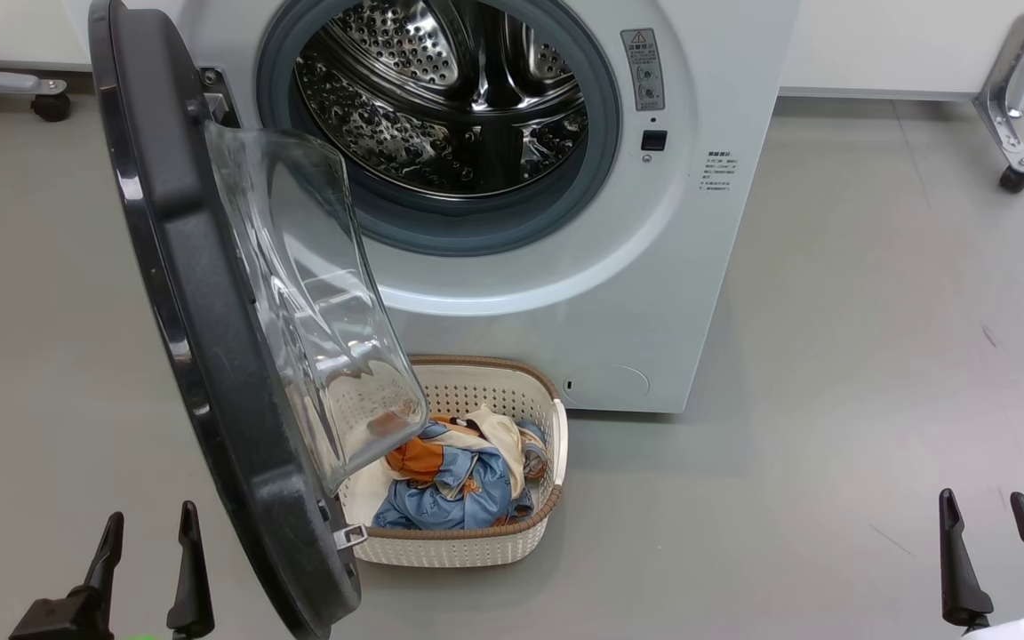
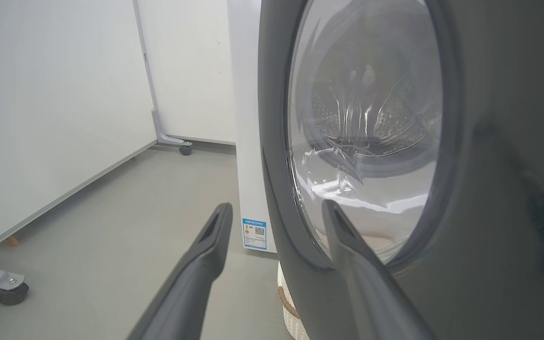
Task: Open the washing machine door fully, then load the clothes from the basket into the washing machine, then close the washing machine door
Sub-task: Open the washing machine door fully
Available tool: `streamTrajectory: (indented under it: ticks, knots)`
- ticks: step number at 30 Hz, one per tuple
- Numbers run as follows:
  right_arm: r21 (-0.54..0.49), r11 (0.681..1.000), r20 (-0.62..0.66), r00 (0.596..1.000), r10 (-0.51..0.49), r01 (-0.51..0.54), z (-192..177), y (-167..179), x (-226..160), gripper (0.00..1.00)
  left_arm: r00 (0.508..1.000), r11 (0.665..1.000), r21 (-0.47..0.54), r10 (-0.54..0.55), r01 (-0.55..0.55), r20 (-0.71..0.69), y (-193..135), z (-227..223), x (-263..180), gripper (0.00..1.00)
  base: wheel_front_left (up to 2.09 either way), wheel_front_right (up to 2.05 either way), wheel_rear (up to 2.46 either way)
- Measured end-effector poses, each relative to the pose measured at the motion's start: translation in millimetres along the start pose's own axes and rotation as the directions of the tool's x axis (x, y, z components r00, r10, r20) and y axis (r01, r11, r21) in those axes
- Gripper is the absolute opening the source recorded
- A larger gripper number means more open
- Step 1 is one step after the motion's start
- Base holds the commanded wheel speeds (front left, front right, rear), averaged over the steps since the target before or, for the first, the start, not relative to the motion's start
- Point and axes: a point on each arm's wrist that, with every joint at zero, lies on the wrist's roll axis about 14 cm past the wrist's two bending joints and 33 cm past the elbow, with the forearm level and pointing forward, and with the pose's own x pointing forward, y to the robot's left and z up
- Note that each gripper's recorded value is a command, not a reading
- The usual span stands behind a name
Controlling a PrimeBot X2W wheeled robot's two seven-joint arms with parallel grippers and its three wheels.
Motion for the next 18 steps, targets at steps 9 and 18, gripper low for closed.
streamTrajectory:
  ticks: [9,18]
  knots:
    - [-0.005,1.0,0.005,1.0,0.002,-0.002,0.5,1.3,0.7,1.0,1.0,1.0,-0.006,0.008,-0.008,-0.01,2.1,-3.4,-2.2,0.0,0.0,0.0,0.0]
    - [-0.004,1.0,-0.001,1.0,-0.002,0.002,-1.7,-0.9,1.8,1.0,0.999,0.999,-0.024,0.036,-0.036,-0.015,9.8,-5.2,-4.7,0.0,0.0,0.0,0.0]
